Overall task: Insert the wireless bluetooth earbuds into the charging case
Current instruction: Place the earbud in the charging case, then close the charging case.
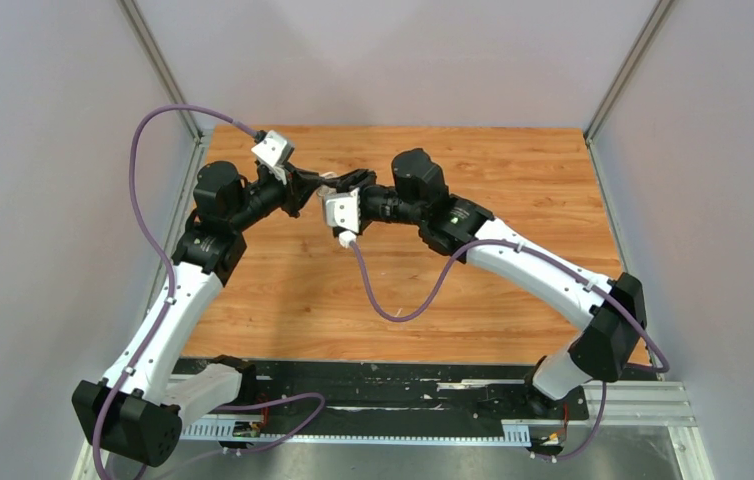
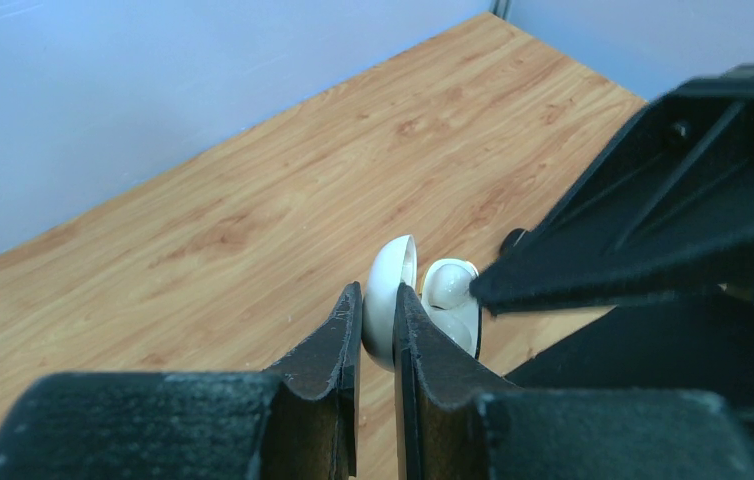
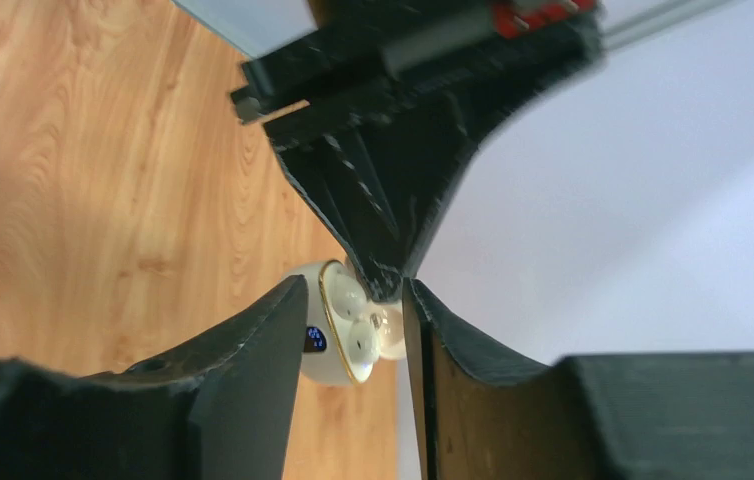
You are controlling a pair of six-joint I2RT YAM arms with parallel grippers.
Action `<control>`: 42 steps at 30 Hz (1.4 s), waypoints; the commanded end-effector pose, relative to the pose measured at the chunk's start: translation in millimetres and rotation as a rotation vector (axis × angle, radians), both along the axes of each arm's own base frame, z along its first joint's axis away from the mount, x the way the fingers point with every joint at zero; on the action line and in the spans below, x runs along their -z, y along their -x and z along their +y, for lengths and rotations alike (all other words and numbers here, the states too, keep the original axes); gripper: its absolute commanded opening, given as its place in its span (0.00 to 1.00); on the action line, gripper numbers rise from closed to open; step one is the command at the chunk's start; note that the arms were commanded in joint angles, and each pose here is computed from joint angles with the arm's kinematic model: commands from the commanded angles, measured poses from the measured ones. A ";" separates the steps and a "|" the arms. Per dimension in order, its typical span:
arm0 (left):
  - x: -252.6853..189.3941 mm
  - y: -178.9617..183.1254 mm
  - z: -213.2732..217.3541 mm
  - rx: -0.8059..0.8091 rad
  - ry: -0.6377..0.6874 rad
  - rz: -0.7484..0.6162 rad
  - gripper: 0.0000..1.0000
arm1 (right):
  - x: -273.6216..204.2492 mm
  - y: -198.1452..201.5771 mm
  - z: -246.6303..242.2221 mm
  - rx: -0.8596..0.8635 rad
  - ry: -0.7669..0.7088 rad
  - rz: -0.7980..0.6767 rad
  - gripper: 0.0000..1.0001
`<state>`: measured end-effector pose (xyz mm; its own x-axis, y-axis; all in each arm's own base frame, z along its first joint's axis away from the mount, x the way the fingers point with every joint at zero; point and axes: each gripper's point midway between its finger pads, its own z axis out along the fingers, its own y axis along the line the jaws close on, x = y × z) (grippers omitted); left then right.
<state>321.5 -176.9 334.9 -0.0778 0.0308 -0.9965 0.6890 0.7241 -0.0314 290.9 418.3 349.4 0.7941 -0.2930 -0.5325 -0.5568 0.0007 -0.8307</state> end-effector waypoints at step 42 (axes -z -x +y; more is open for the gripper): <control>-74.6 7.3 -55.4 0.368 0.148 -0.188 0.00 | -27.6 -0.5 -63.5 -0.249 -0.139 1.393 0.60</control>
